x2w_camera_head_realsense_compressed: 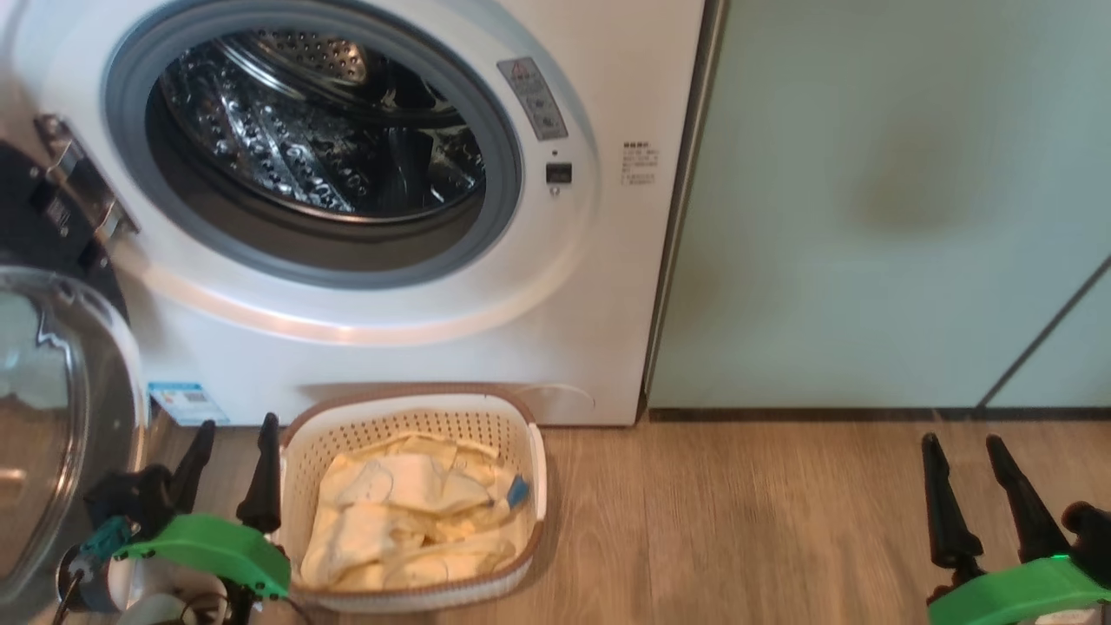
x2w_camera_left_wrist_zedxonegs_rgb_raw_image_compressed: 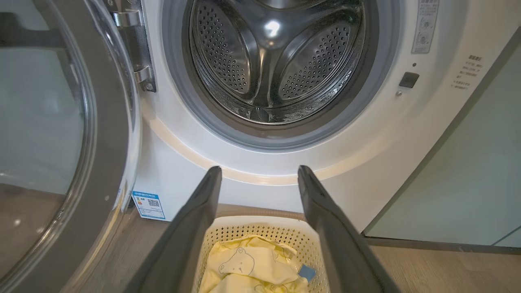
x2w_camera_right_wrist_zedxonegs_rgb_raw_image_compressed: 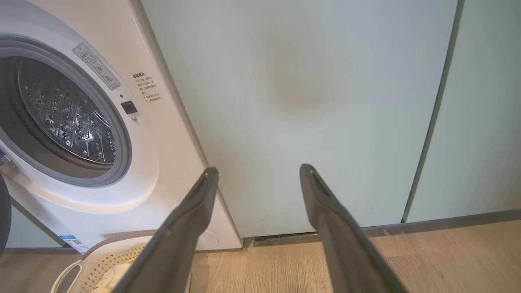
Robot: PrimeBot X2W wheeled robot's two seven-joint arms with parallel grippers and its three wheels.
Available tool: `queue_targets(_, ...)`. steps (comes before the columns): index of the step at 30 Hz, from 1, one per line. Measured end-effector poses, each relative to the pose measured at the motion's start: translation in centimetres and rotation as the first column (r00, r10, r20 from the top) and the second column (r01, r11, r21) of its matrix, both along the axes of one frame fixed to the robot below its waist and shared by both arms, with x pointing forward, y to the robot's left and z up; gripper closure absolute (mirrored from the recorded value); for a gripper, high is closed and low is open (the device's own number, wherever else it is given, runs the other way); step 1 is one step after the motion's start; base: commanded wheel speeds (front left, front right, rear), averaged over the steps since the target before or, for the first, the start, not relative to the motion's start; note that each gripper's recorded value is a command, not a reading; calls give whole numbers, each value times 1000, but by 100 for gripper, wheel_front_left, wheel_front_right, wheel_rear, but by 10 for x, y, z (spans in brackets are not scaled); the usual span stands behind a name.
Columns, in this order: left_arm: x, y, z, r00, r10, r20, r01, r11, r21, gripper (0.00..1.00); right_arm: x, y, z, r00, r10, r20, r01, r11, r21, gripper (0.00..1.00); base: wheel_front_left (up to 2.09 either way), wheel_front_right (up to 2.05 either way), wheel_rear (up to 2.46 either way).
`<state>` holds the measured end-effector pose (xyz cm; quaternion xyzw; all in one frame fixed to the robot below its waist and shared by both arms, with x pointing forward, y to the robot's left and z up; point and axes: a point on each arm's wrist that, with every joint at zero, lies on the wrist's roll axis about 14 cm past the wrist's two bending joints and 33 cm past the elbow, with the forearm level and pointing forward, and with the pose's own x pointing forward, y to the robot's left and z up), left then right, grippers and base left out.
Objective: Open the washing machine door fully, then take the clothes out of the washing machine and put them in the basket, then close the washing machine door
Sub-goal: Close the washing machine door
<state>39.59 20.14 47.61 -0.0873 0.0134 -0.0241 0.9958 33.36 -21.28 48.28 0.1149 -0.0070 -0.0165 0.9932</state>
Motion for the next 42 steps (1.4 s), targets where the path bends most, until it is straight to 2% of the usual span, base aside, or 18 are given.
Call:
queue_targets(13,-6,-5,-6,1000,-20,-18,20,1000,-3,0,-1,0,0,1000,-1,0,1,1000,0,0,-176,165,11)
queue_targets(28,-7,-3,1,1000,-14,4,14,1000,-4,0,0,0,0,1000,-1,2,1,1000,1,0,-21,21,0)
queue_targets(33,-10,5,4,1000,17,15,-17,1000,-7,0,4,4,1,1000,14,3,-14,1000,1,0,0,0,0)
queue_targets(42,-29,41,6,990,142,23,-141,990,-20,0,20,28,1,996,91,4,-91,996,3,0,0,0,0)
